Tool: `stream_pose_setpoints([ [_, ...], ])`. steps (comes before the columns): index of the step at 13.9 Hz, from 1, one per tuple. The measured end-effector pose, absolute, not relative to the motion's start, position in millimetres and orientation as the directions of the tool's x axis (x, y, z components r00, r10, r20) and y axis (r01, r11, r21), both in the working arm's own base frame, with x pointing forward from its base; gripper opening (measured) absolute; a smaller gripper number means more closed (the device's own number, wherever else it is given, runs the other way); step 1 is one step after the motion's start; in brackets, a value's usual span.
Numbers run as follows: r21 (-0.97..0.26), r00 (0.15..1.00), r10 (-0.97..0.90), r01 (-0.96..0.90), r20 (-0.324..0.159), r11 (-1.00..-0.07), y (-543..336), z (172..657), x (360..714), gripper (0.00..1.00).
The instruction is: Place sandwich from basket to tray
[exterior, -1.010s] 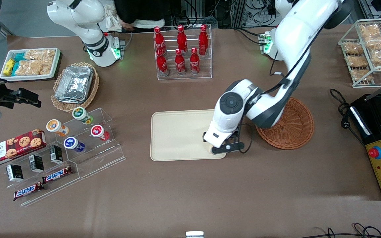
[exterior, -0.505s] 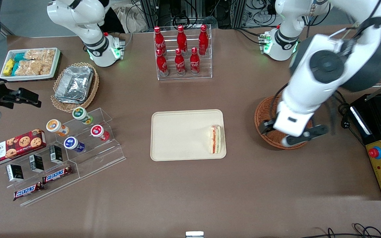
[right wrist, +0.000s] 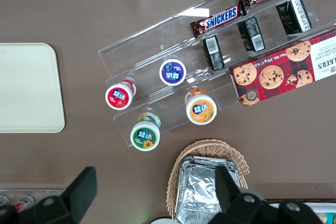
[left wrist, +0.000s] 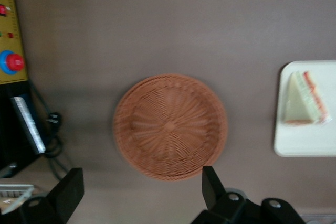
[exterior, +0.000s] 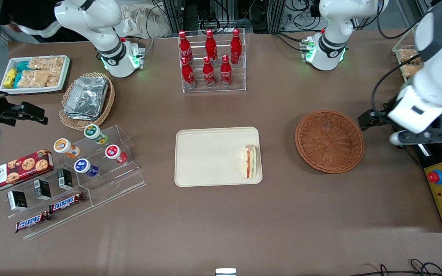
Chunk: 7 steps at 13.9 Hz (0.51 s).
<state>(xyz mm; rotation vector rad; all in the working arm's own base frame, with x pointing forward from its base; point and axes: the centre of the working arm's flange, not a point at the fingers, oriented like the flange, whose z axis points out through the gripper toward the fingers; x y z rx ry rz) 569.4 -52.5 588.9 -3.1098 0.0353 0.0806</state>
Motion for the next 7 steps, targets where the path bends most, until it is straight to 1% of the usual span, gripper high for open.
stream_pose_setpoints([
  [3,-0.003,0.995,-0.091,-0.091,-0.050,-0.996,5.8,601.3,549.2,1.00],
  [5,-0.001,0.994,-0.099,-0.100,-0.049,-0.995,10.3,604.0,544.1,1.00],
  [7,-0.002,0.991,-0.126,-0.126,-0.048,-0.992,-5.8,603.0,546.2,1.00],
])
